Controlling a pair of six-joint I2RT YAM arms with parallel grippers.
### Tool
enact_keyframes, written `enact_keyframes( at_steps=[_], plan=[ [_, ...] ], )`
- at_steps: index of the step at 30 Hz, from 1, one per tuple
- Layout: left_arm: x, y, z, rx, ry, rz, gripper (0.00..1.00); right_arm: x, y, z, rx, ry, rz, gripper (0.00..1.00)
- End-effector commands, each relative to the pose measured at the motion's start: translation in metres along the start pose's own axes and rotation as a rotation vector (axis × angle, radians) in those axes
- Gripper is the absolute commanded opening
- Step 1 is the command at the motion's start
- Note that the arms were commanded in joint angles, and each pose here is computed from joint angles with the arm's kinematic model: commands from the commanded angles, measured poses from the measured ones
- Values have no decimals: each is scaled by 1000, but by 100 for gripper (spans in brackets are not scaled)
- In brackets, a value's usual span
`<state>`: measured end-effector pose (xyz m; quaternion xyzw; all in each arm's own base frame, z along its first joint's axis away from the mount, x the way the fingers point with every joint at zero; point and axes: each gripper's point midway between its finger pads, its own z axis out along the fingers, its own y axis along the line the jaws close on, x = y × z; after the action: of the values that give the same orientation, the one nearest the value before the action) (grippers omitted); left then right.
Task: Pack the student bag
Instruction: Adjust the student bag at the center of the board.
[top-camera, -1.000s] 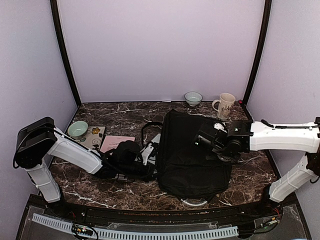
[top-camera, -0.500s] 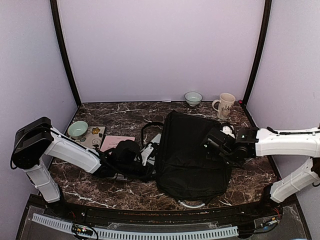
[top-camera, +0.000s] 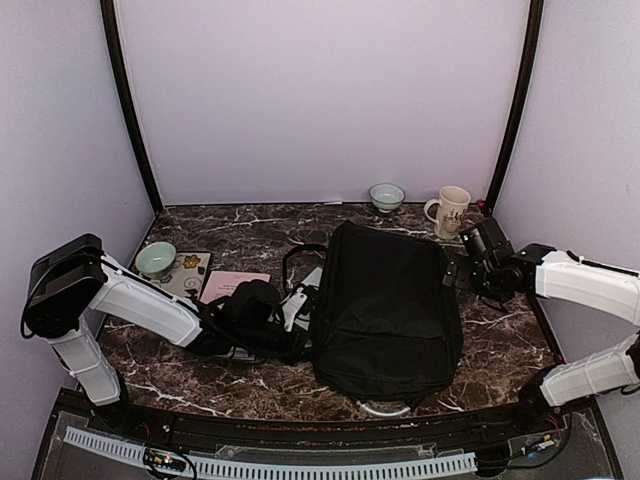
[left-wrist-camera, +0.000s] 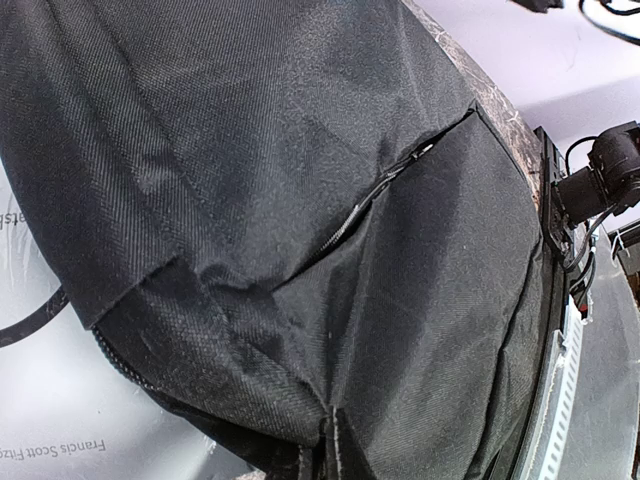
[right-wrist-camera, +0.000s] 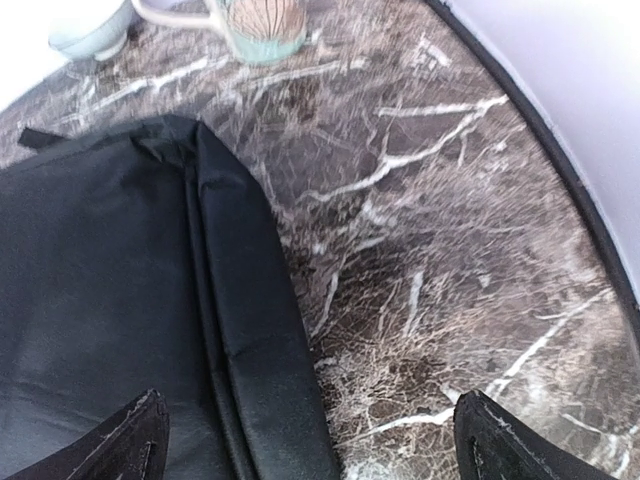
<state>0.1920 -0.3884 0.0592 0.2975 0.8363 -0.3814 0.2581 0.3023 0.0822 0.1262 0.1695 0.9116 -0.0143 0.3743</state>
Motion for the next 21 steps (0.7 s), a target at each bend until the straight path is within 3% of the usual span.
enact_keyframes(
  at_steps=[1,13,21],
  plan=[
    [1,-11,-3,27,14,24,0,14,9,17,-97,61,-25,100],
    [0,-10,-8,21,7,28,0,50,11,38,-160,151,-27,100],
    [0,-10,-4,20,11,29,0,72,18,46,-231,192,-20,87]
  ],
)
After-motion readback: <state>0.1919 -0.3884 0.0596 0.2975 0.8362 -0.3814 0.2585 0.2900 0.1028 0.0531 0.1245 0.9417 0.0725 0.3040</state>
